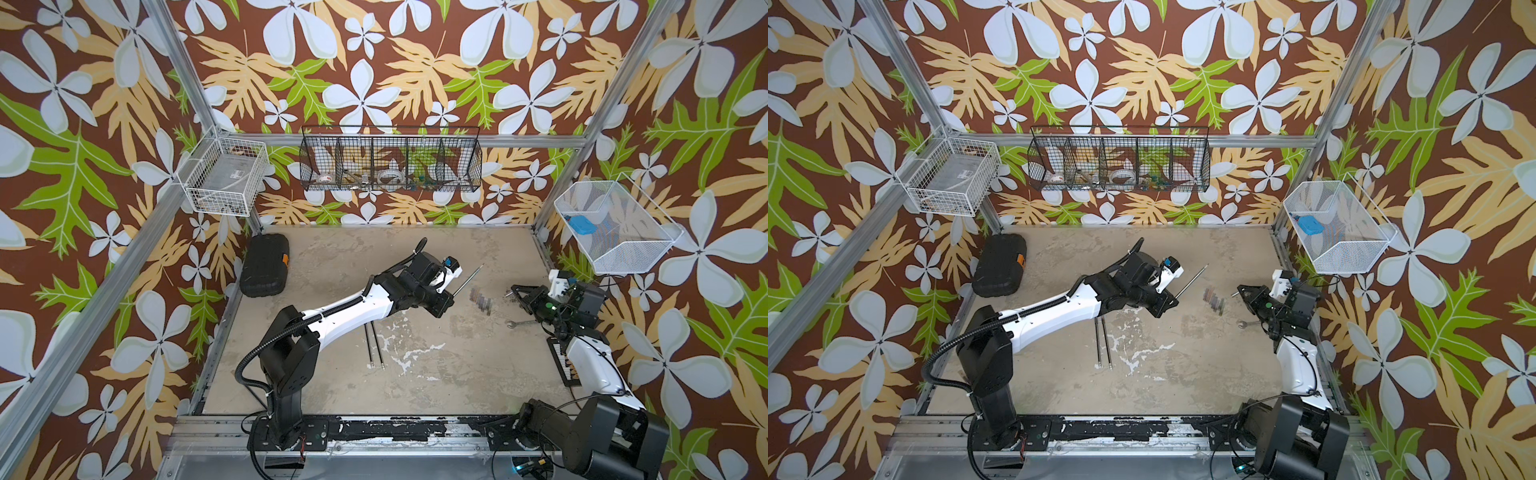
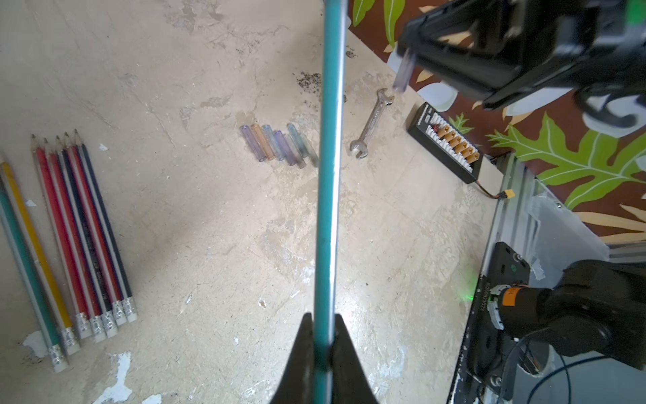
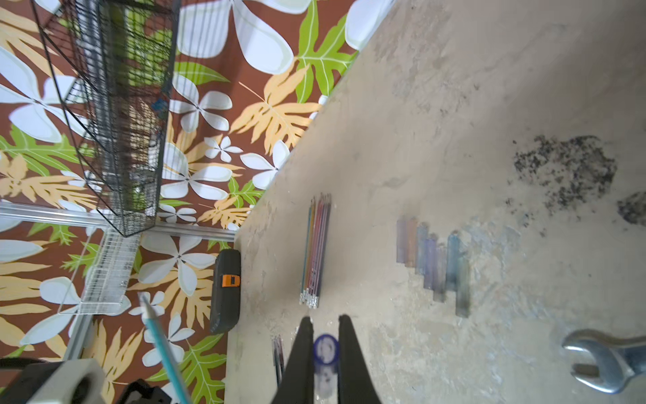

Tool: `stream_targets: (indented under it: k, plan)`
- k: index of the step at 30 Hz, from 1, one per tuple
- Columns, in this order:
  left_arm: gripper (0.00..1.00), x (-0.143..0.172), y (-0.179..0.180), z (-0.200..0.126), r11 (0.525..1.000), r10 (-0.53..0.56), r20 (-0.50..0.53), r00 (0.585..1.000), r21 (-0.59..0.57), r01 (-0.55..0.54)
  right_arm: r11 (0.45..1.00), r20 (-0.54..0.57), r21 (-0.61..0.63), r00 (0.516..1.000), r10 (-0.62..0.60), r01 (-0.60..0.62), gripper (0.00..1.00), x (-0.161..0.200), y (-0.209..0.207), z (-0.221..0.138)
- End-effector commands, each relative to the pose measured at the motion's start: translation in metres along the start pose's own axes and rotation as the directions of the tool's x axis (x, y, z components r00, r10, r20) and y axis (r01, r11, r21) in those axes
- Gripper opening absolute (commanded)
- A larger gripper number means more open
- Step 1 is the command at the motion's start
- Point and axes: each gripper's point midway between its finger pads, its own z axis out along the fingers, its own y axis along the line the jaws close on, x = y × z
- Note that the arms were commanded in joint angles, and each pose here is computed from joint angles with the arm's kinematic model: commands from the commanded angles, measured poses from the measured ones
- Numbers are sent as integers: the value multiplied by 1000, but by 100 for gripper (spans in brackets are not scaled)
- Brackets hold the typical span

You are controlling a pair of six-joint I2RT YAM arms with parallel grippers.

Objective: Remove the protective cover of the pencils
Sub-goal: Place the protective sleeve at the center of the board.

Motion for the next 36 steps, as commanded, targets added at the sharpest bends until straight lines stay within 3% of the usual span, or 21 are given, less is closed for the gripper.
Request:
stream_targets:
  k: [1,14,19,31,36]
  plan:
    - [0,-11,-7,-8,999,-12,45,999,43,10,996,-5,66,998,-55,55,0,11,-16,5]
    - [0,-17,-9,-11,993,-62,60,996,109,55,920,-32,311,970,-240,238,0,28,-79,17]
    - [0,-14,-5,-6,992,-73,49,996,110,67,941,-56,249,974,-220,227,0,36,-77,27]
    - [0,-14,-6,-7,990,-83,46,995,119,77,912,-109,352,977,-185,212,0,9,-99,50]
    - [0,-16,-6,-7,990,-84,49,995,120,78,940,-131,291,981,-145,178,1,29,-106,59]
